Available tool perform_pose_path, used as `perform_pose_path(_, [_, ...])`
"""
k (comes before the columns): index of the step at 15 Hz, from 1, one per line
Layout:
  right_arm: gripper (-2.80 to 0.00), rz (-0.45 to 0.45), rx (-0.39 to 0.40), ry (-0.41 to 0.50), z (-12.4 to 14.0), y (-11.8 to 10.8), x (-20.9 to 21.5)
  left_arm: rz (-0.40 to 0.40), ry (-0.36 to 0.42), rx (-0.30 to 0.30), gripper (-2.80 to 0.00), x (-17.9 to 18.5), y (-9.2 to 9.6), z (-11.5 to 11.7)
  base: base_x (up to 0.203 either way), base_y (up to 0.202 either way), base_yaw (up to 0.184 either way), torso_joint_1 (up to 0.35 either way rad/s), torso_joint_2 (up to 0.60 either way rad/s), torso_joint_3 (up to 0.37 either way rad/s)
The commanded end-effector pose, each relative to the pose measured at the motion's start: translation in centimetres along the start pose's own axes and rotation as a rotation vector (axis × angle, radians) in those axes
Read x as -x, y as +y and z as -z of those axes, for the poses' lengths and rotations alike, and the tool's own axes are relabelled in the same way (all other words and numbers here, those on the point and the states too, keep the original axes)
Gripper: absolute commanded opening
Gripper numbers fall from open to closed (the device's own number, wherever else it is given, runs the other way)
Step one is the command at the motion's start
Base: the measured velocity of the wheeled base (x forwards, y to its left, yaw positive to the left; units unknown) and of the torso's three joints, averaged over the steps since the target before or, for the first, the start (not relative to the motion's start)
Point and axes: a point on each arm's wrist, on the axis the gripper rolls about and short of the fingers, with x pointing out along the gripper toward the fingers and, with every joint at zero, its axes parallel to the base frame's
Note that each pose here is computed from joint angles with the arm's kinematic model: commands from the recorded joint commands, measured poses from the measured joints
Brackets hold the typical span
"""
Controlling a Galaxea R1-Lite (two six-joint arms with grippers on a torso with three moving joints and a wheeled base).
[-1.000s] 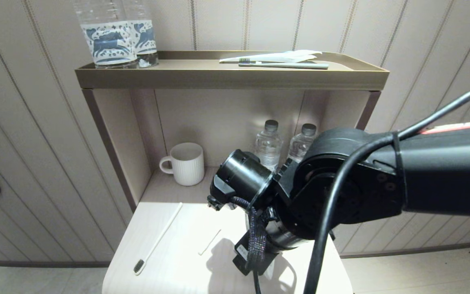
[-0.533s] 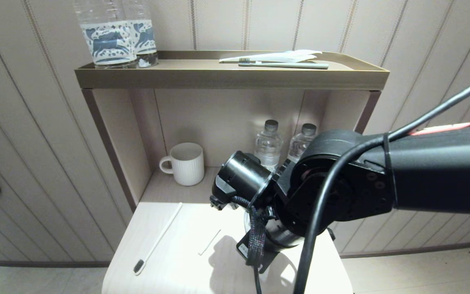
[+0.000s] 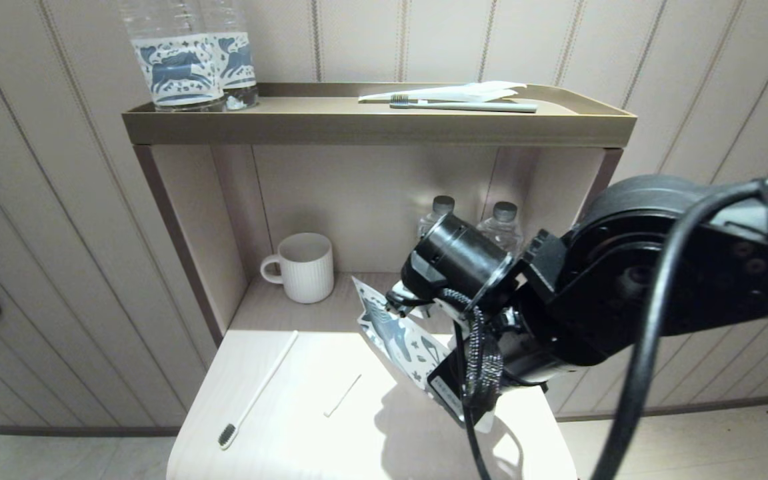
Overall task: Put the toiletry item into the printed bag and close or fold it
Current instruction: Pick up the storage bag
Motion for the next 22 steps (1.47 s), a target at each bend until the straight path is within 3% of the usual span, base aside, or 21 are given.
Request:
perform_pose_path(1, [-2.80,0.010,-0.042,-0.065,1.3,-1.9,3.0,0.000,-0.001,0.000,-2.80,0.0,0.0,0.0,0.000,0.000,0.000,0.000,0.00,0.000])
perform_pose_path(4, [-2.80,0.014,-0.052,-0.161,3.7,-4.8,5.4,0.000,-0.003,0.000,-2.80,0.0,0.0,0.0,0.000,0.000,0.000,0.000,0.00,0.000])
perform_pose_path(9, [-2.80,-0.080,-0.010,-0.276,9.3,-7.4,9.9,-0.012,0.006,-0.006,-2.80,0.0,0.0,0.0,0.000,0.000,0.000,0.000,0.00,0.000])
perform_pose_path(12, [-2.80,-0.179,0.073,-0.333,11.9,-7.4,11.4,0.016,-0.040,-0.005,-2.80,0.8,0.0,-3.4,0.000,0.000,0.000,0.000,0.00,0.000])
perform_pose_path(14, [-2.80,-0.199,0.113,-0.330,12.5,-7.0,11.5,0.089,-0.027,-0.004,-2.80,0.7,-0.1,-6.0,0.000,0.000,0.000,0.000,0.00,0.000])
perform_pose_path(17, [-2.80,-0.255,0.180,-0.325,13.2,-5.8,12.2,0.180,0.043,0.007,-2.80,-1.3,-0.2,-9.6,0.000,0.000,0.000,0.000,0.00,0.000])
perform_pose_path(19, [-2.80,-0.304,0.242,-0.315,13.4,-4.7,12.5,0.302,0.096,0.021,-2.80,-3.2,-0.4,-11.7,0.000,0.000,0.000,0.000,0.00,0.000])
perform_pose_path(20, [-2.80,-0.324,0.268,-0.313,13.4,-4.3,12.5,0.395,0.114,0.030,-1.12,-4.2,-0.5,-12.9,0.000,0.000,0.000,0.000,0.00,0.000])
perform_pose_path(21, [-2.80,-0.333,0.282,-0.307,13.3,-4.0,12.4,0.484,0.129,0.040,0.00,-5.2,-0.7,-13.9,0.000,0.000,0.000,0.000,0.00,0.000])
perform_pose_path(22, [-2.80,-0.337,0.289,-0.302,13.1,-3.9,12.3,0.569,0.143,0.050,0.00,-6.1,-0.8,-14.7,0.000,0.000,0.000,0.000,0.00,0.000])
